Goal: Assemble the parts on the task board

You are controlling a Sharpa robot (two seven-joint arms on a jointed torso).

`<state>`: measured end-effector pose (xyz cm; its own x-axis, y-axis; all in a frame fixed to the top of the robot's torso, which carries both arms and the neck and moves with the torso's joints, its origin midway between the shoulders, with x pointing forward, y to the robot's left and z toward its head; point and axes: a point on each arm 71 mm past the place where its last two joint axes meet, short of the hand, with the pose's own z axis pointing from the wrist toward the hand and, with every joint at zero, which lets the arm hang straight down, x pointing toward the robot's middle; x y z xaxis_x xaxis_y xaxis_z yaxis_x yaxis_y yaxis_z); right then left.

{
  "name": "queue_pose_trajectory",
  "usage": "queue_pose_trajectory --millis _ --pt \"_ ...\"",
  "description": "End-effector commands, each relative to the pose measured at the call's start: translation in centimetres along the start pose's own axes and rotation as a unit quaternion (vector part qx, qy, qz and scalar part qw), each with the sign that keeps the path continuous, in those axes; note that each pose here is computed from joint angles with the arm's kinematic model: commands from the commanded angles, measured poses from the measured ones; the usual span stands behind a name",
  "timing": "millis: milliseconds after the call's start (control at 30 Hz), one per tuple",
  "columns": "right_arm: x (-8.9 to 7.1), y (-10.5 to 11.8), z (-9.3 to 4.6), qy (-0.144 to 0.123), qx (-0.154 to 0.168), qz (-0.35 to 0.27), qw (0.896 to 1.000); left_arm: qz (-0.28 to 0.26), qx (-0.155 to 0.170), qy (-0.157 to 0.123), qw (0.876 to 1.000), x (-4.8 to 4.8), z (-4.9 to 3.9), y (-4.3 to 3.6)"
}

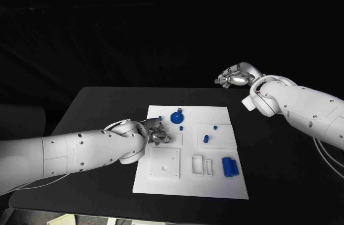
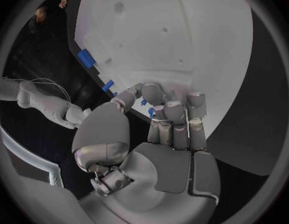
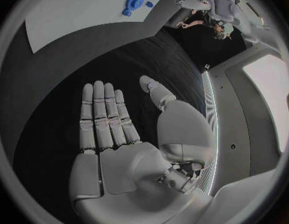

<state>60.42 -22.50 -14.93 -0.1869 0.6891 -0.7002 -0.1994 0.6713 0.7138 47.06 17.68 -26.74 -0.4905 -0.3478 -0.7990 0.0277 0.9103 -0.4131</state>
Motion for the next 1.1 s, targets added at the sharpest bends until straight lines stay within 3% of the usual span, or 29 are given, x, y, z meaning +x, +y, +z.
queue_pose_trajectory --millis 33,433,833,967,1033,1100 --pt "0.1 0.0 0.0 0.009 -0.003 -0.002 1.0 -0.008 0.004 0.014 1.0 0.47 -0.11 -0.07" --pt "0.1 -0.1 -0.1 0.009 -0.002 -0.002 1.0 -0.022 0.008 0.014 1.0 0.38 -0.34 0.09" --pt "0.2 -0.1 -0.6 0.011 -0.011 -0.002 1.0 -0.05 0.027 0.008 0.998 -0.44 -0.99 0.13" --pt "0.4 0.2 -1.0 0.015 -0.023 -0.008 1.0 -0.082 0.047 0.012 0.995 -1.48 -0.97 -0.37" --pt "0.5 0.3 -1.2 0.016 -0.029 -0.014 0.999 -0.112 0.056 0.021 0.992 -1.73 -1.04 -0.22" --pt "0.7 0.6 -1.5 0.02 -0.039 -0.023 0.999 -0.138 0.079 0.023 0.987 -2.46 -0.94 -0.39"
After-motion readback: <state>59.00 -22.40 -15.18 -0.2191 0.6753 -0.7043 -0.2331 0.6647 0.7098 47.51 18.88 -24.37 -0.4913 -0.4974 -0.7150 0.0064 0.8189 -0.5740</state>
